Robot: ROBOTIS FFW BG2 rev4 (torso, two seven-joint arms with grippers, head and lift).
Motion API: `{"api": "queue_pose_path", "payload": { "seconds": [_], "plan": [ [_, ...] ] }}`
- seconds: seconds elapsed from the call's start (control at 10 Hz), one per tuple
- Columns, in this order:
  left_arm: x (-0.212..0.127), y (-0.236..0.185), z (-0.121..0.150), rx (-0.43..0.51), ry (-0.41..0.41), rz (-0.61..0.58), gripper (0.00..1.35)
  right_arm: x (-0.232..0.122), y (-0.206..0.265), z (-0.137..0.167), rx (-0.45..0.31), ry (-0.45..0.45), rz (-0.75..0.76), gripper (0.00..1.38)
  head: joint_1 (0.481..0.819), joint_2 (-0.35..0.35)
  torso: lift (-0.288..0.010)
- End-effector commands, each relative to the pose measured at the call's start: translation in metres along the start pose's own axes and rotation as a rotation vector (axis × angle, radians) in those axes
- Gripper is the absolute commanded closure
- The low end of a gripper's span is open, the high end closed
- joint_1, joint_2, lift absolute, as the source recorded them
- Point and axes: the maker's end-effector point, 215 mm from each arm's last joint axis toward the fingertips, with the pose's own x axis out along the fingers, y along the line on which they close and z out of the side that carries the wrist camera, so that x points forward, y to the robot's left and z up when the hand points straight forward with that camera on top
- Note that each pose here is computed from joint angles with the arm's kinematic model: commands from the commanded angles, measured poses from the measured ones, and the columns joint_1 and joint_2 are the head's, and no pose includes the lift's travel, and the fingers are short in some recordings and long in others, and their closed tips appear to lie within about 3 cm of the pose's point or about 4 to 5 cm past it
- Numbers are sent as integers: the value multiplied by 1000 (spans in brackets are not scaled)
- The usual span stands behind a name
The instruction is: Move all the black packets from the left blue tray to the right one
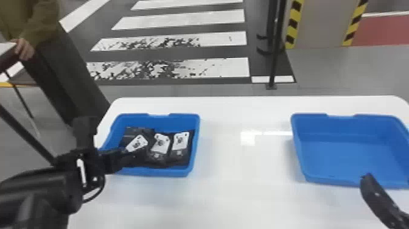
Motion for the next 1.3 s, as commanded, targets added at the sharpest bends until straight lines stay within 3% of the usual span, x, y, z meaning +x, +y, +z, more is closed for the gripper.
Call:
{"api": "queue_pose_path", "payload": {
  "seconds": [0.0,0.4,0.5,0.7,0.9,1.2],
  "plan": [
    [0,6,0,-6,19,25,168,0,0,0,3,-1,1,156,695,158,-140],
    [25,2,1,-19,66,1,177,2,1,-1,9,-2,3,156,695,165,-140],
    [25,2,-7,-30,87,0,240,2,1,-2,10,0,2,156,695,160,-140],
    [22,6,-25,-60,145,6,797,2,1,-2,13,-1,2,156,695,158,-140],
    [18,9,-27,-70,138,-4,1213,2,1,-3,19,0,3,156,695,162,-140],
    [-11,11,-15,-46,78,0,1208,1,1,-3,25,0,4,156,695,169,-140]
  ]
}}
